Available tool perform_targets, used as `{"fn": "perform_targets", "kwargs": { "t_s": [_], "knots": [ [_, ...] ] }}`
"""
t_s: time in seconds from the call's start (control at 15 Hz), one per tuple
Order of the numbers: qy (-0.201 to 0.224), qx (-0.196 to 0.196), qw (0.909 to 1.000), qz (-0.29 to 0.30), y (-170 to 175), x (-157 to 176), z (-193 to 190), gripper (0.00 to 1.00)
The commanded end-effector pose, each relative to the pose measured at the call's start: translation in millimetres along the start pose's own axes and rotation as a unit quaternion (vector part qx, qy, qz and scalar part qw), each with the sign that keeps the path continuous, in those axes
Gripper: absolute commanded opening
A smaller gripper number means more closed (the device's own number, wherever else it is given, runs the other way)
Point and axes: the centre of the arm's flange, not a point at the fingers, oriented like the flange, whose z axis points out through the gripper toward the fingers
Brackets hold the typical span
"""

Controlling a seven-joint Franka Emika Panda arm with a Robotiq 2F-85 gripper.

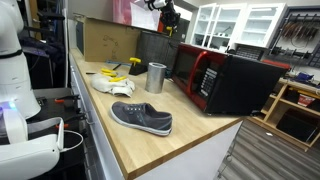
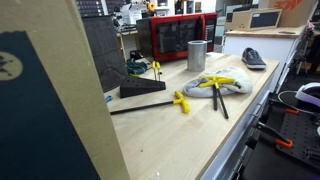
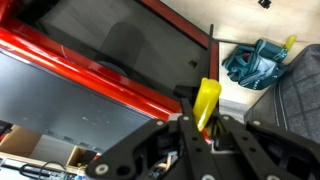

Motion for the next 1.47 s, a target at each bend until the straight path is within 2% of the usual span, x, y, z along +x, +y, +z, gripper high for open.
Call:
{"fn": "perform_targets", "kwargs": {
  "t_s": [0.0,0.2,0.53,0.73,1.13,1.2,1.27,1.33,1.4],
  "knots": [
    [-0.002,-0.043,0.998,0.047,-45,-31,-18,0.04],
    [-0.017,-0.049,0.9961,0.071,-75,-31,-20,0.04],
    [-0.026,-0.034,0.9937,0.103,-130,-13,-28,0.04],
    [-0.05,-0.047,0.9899,0.124,-158,-5,-30,0.04],
    [-0.102,-0.095,0.9709,0.195,-194,12,-41,0.04],
    [-0.102,-0.095,0.9692,0.203,-199,15,-45,0.04],
    [-0.097,-0.083,0.9745,0.185,-189,-5,-40,0.04],
    [-0.097,-0.082,0.9743,0.186,-193,-3,-42,0.17],
    [-0.098,-0.082,0.9744,0.185,-194,-4,-41,0.17]
  ]
}}
